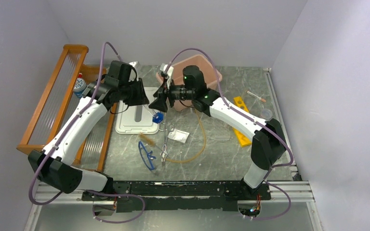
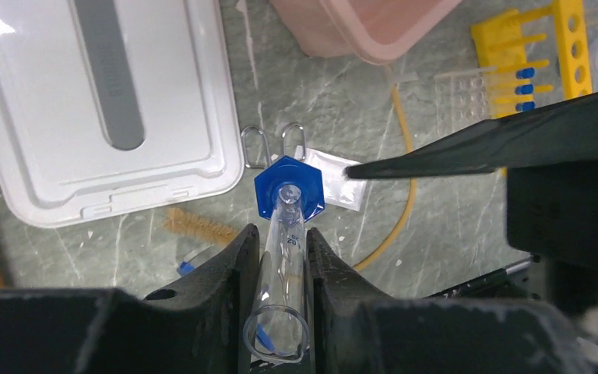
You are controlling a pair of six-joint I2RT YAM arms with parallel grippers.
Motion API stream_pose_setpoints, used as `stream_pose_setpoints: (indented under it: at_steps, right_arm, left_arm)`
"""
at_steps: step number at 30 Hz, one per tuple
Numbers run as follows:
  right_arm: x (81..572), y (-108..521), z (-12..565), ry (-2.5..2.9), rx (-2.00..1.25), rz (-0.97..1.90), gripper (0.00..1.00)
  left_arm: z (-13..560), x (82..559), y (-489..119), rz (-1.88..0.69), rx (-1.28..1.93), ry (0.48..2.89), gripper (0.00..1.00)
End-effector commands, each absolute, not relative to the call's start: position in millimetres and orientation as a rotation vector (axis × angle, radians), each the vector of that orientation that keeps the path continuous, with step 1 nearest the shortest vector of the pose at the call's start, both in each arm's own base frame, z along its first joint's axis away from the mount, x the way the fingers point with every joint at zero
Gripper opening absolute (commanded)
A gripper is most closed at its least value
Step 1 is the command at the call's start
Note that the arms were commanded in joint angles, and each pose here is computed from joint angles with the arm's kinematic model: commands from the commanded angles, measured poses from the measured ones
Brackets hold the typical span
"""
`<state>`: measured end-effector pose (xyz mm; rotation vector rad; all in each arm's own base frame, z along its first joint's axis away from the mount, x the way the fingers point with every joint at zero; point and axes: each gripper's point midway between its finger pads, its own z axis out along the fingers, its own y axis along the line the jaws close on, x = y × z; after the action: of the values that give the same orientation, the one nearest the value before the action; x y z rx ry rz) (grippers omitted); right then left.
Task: Organize the chemistry lab equipment
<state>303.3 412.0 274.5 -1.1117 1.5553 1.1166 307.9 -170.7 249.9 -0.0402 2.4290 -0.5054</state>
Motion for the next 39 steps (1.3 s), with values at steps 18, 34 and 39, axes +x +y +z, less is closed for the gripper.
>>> stream_pose_setpoints:
  at_steps: [18, 34, 39]
  right_arm:
    - [306.9, 415.8, 227.1, 1.507, -1.280, 1.018, 0.45]
    - [320.0, 398.8, 254.6, 1.465, -1.184, 1.053, 0.04]
    - [352.8, 382.2, 267.7, 1.499, -1.005, 0.994, 0.05]
  left_arm:
    - [284.2, 324.0, -208.8, -0.723, 0.192, 2.309, 0.16]
    - [332.5, 369.8, -194.0, -0.672, 0.021, 2.119, 0.82]
    - [367.6, 390.2, -170.4, -0.617, -0.070, 1.999, 0.88]
